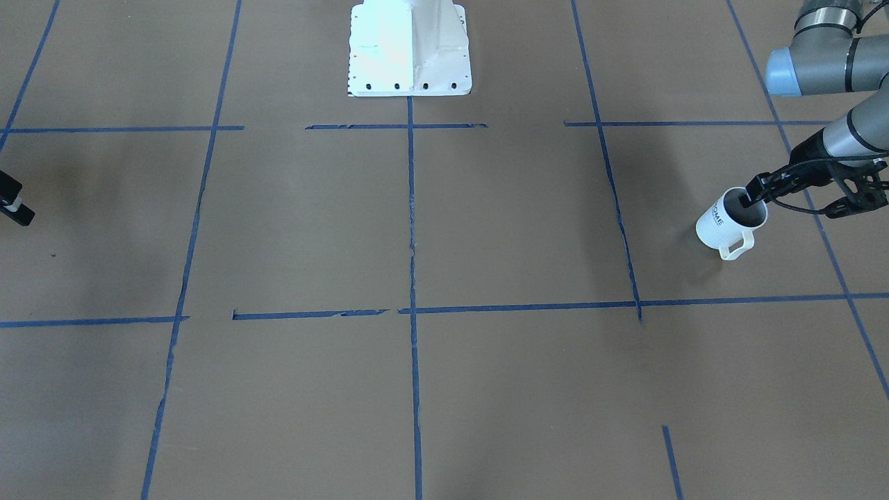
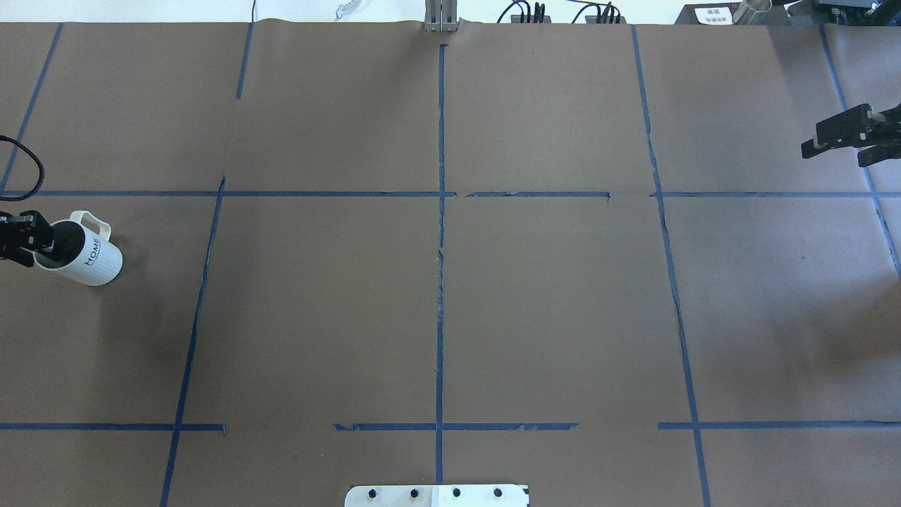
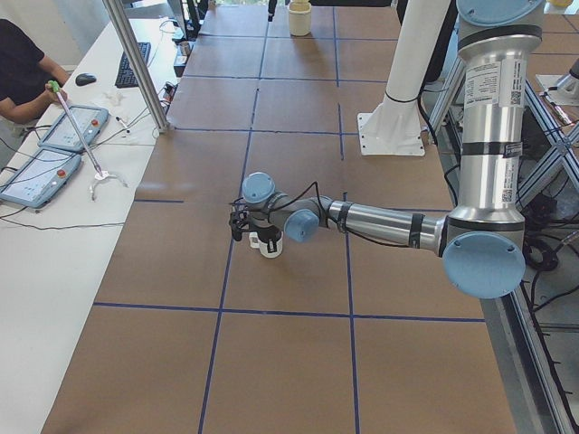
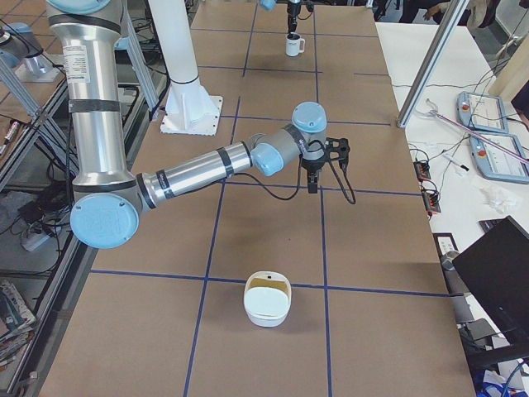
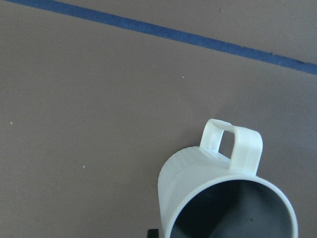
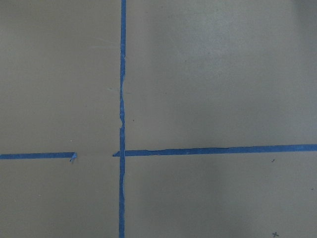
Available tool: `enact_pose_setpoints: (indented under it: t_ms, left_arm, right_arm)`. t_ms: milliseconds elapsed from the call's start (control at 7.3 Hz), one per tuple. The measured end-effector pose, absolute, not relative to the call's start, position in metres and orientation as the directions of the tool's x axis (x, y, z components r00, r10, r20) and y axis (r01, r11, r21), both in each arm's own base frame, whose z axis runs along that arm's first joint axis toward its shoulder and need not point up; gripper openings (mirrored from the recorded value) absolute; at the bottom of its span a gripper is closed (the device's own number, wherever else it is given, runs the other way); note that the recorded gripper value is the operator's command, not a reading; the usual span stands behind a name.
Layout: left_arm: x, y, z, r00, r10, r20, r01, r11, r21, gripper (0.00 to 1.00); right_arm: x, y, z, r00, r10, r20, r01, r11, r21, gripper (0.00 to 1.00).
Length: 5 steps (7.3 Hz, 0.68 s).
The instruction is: Left arm hands cup to right arm to dump lemon
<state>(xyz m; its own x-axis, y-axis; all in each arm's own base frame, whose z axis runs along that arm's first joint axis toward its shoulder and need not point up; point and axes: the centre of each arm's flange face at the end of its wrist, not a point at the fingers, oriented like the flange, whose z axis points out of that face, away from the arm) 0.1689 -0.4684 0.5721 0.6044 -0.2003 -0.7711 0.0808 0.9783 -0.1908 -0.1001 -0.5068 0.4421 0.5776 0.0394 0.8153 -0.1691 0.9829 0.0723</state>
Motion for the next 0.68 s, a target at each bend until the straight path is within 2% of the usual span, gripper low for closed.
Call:
enact_pose_setpoints:
  t_ms: [411, 685]
  left_arm:
    - [0.103, -0.487, 0.536, 0.57, -0.157, -0.806, 0.168, 0.983, -0.073, 1.0]
    - [0.047, -0.493, 0.534, 0.602, -0.04, -0.798, 0.148, 0.987, 0.061, 1.0]
  right_arm:
    - [-0.075, -0.479, 0.441, 0.593, 0.079, 0.801, -0.173, 0.984, 0.031, 1.0]
    - [-0.038, -0.447, 0.478, 0.635, 0.027, 0.772, -0.119, 0.991, 0.064, 1.0]
